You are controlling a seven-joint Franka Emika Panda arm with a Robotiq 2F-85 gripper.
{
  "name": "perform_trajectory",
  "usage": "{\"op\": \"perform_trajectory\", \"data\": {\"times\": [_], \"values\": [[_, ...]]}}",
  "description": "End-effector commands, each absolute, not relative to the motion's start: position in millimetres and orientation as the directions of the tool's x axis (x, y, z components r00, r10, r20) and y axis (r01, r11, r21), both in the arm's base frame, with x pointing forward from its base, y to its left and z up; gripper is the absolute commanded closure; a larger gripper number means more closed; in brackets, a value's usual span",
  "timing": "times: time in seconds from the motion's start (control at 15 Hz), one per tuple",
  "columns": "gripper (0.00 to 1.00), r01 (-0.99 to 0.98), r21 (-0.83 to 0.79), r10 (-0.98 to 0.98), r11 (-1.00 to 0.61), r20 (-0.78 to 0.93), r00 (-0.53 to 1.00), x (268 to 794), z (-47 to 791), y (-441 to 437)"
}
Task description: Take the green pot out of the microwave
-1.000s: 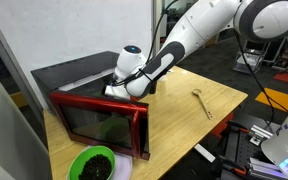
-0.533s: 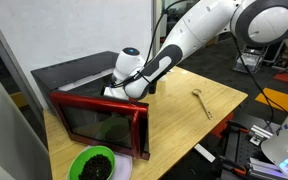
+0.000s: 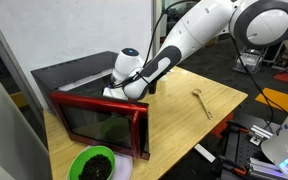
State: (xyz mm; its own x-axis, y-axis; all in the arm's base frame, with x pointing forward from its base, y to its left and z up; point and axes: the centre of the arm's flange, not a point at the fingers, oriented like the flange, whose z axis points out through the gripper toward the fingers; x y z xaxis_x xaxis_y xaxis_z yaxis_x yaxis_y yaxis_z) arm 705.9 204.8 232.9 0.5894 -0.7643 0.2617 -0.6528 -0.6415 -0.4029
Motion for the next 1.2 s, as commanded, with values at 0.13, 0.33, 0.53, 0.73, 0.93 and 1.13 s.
{"op": "perform_trajectory", "data": {"times": [0.13, 0.33, 0.53, 0.73, 0.93, 1.13], "values": [[0.98, -0.649, -0.409, -0.765, -0.641, 0.272, 0.584, 712, 233, 207], [1.0, -0.647, -0.408, -0.762, -0.644, 0.27, 0.589, 712, 235, 207], [0.98, -0.646, -0.406, -0.76, -0.646, 0.266, 0.593, 712, 237, 205], [0.98, -0.64, -0.392, -0.747, -0.661, 0.256, 0.614, 710, 242, 203], [0.98, -0.627, -0.358, -0.718, -0.692, 0.252, 0.649, 708, 252, 200], [0.98, -0.613, -0.339, -0.697, -0.713, 0.259, 0.668, 706, 262, 196]]}}
